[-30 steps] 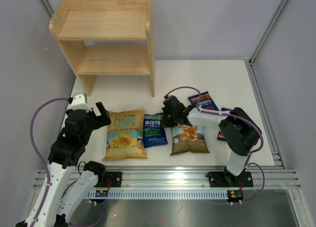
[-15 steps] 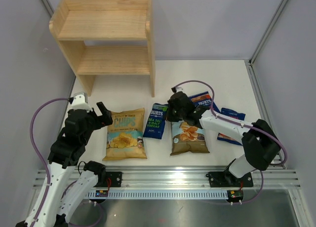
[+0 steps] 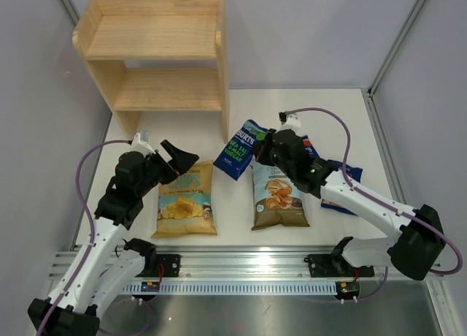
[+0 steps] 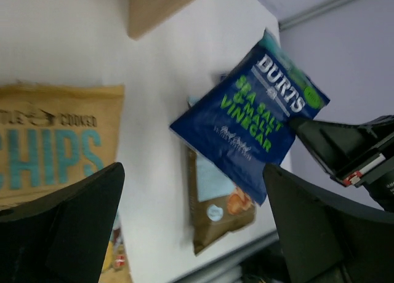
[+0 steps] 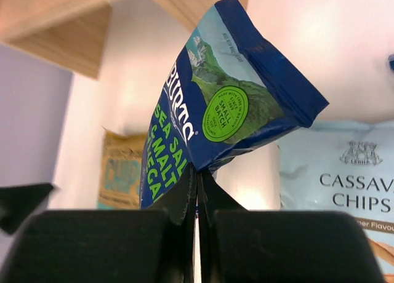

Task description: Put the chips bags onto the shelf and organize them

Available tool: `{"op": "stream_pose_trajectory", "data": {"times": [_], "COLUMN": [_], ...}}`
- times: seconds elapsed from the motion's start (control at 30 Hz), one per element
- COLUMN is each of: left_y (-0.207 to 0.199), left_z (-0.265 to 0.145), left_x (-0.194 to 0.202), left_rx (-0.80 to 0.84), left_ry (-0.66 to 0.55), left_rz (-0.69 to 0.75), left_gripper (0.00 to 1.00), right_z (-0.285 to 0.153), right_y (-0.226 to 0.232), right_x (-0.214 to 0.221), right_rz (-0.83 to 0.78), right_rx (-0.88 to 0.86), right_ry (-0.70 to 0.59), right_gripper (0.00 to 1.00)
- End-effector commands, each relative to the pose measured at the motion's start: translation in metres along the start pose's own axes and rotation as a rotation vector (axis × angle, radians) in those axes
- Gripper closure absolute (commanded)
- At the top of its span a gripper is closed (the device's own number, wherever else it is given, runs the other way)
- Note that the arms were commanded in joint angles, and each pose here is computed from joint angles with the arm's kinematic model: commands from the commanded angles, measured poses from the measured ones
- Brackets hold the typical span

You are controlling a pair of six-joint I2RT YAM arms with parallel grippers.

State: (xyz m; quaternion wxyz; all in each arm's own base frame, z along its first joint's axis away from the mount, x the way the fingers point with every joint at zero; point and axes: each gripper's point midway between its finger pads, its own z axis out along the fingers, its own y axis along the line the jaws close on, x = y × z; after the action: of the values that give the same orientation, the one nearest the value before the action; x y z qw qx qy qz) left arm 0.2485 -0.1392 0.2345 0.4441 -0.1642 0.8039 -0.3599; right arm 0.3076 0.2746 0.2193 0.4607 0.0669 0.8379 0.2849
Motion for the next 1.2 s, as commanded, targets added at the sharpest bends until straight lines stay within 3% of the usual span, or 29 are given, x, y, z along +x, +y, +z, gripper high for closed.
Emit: {"op": "stream_pose_trajectory", "data": {"times": [0.0, 0.17, 0.3, 0.43, 0.8, 1.17], "left_y": [-0.051, -0.064, -0.088, -0.099, -0.128, -0.124], "left_z": [0.01, 0.022, 0.02, 0.035, 0.057, 0.045], "left_x": [0.003, 0.0, -0.016, -0.02, -0.021, -0.032], "left_rx": [0.285, 0.386, 0.503, 0.54, 0.629, 0.605], "left_ry": [0.038, 0.049, -0.002, 0.031, 0.095, 0.008], "left_rz": [-0.208, -0.388, -0.423, -0.48, -0.47, -0.47], "left_gripper": [0.01, 0.01, 0.01, 0.01, 0.01, 0.01], "right_z": [-0.021, -0.037, -0.045, -0.049, -0.049, -0.045], "right_y": [0.023, 0.036, 0.048, 0.056, 0.07, 0.057], "right_x": [-0.061, -0.09, -0.101, -0.104, -0.093, -0.088], "right_rz": [0.11, 0.194, 0.265, 0.295, 0.288, 0.226], "right_rx": [-0.058, -0.129, -0.22, -0.276, -0.377, -0.331], "right_ry": [-0.237, -0.347, -0.409, -0.421, -0.387, -0.406], "right_gripper": [1.0, 1.0, 1.0, 1.0, 1.0, 1.0]}}
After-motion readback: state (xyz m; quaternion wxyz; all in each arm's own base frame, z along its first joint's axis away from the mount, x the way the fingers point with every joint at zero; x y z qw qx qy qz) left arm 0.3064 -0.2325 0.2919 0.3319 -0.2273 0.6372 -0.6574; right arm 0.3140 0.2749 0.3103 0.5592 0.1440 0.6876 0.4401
